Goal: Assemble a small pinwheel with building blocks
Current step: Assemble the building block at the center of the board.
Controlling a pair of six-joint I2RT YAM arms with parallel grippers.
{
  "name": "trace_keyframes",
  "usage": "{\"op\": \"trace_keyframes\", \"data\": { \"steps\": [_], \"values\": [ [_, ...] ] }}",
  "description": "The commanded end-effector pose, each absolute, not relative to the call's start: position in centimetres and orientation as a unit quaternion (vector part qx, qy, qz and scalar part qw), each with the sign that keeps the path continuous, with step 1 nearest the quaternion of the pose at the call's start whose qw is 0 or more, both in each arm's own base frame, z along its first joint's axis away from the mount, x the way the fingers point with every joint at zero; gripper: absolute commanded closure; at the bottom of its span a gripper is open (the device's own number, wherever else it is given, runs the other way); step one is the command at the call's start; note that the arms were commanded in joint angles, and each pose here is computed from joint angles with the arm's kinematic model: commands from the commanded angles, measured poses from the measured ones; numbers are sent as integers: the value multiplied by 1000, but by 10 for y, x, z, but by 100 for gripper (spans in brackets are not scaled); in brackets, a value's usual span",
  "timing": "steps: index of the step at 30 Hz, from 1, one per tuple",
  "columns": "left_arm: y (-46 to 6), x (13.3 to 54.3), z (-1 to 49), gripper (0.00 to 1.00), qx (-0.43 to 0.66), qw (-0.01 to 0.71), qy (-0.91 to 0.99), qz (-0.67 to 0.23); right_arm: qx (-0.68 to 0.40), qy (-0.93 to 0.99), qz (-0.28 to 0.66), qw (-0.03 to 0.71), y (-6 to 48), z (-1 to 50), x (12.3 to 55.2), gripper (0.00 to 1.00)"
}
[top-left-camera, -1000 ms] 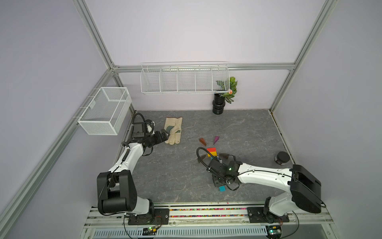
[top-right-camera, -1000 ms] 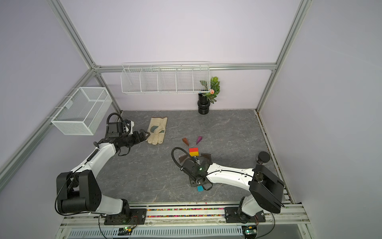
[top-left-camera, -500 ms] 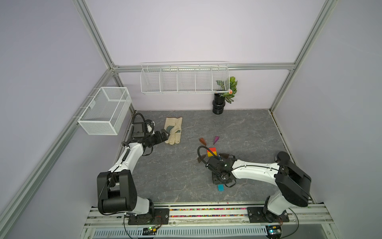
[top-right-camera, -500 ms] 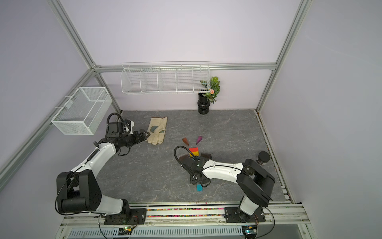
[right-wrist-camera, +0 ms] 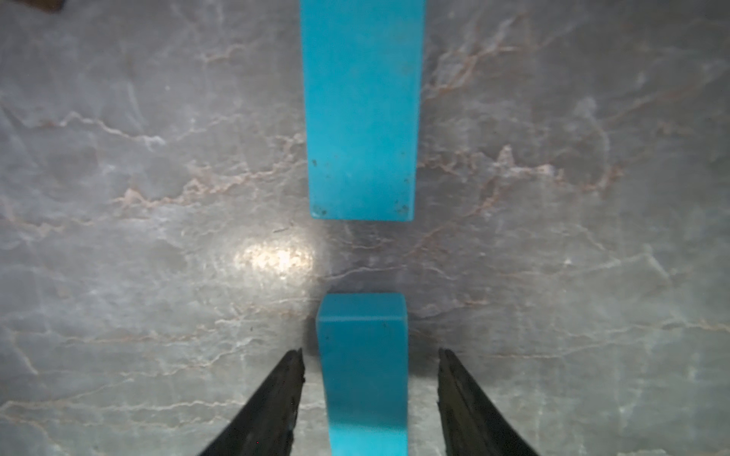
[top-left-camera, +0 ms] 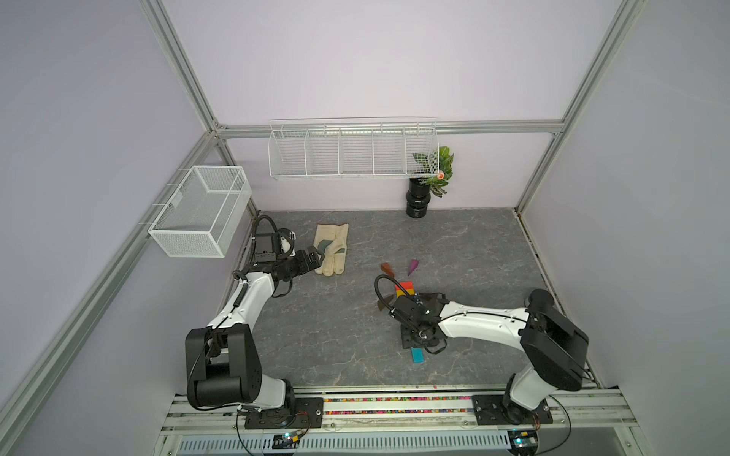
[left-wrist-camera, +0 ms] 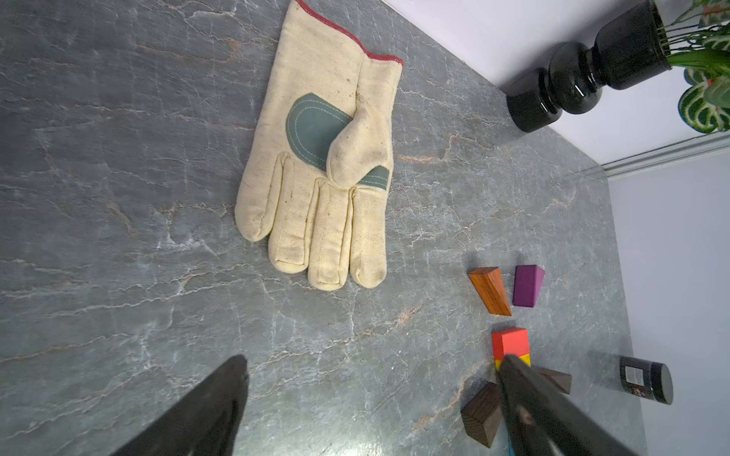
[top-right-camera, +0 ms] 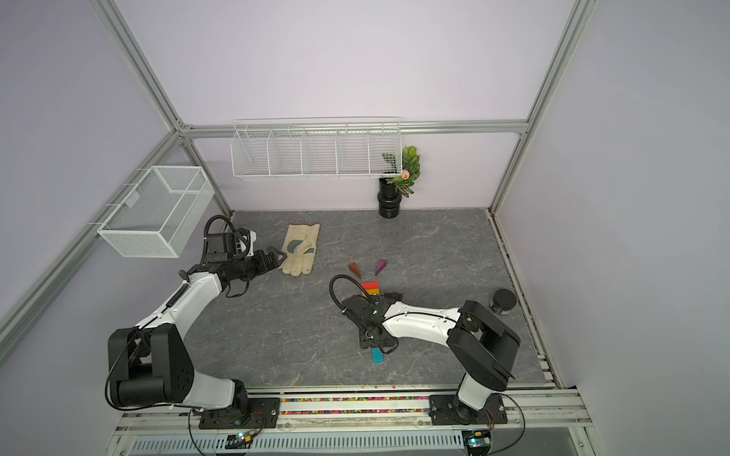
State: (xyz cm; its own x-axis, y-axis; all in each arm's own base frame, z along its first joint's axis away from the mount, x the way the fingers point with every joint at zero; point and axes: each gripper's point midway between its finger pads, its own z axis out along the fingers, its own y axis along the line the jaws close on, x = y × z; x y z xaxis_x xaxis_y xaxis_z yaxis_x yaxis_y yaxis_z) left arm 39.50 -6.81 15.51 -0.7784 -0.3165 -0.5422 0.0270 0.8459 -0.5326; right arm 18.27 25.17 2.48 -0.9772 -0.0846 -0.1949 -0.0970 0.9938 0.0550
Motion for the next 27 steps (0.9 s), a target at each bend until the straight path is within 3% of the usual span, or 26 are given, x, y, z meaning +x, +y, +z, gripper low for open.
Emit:
{"op": "trace_keyframes", "data": {
  "steps": [1, 9, 11, 15, 27],
  "values": [
    [-65, 397, 154, 0, -78, 325, 906, -260, -40, 993, 24, 109, 246, 36, 184, 42],
    [-65, 397, 153, 0, -79, 324, 906, -260, -39, 995, 14, 92, 250, 31, 177, 46],
    [-65, 398, 153, 0, -79, 323, 906, -260, -38, 995, 9, 91, 249, 30, 176, 57],
    [-65, 398, 153, 1, -79, 323, 906, -260, -38, 995, 1, 88, 249, 28, 178, 63],
    [-66, 398, 153, 0, -79, 323, 906, -261, -28, 996, -2, 86, 245, 24, 187, 68]
  ]
}}
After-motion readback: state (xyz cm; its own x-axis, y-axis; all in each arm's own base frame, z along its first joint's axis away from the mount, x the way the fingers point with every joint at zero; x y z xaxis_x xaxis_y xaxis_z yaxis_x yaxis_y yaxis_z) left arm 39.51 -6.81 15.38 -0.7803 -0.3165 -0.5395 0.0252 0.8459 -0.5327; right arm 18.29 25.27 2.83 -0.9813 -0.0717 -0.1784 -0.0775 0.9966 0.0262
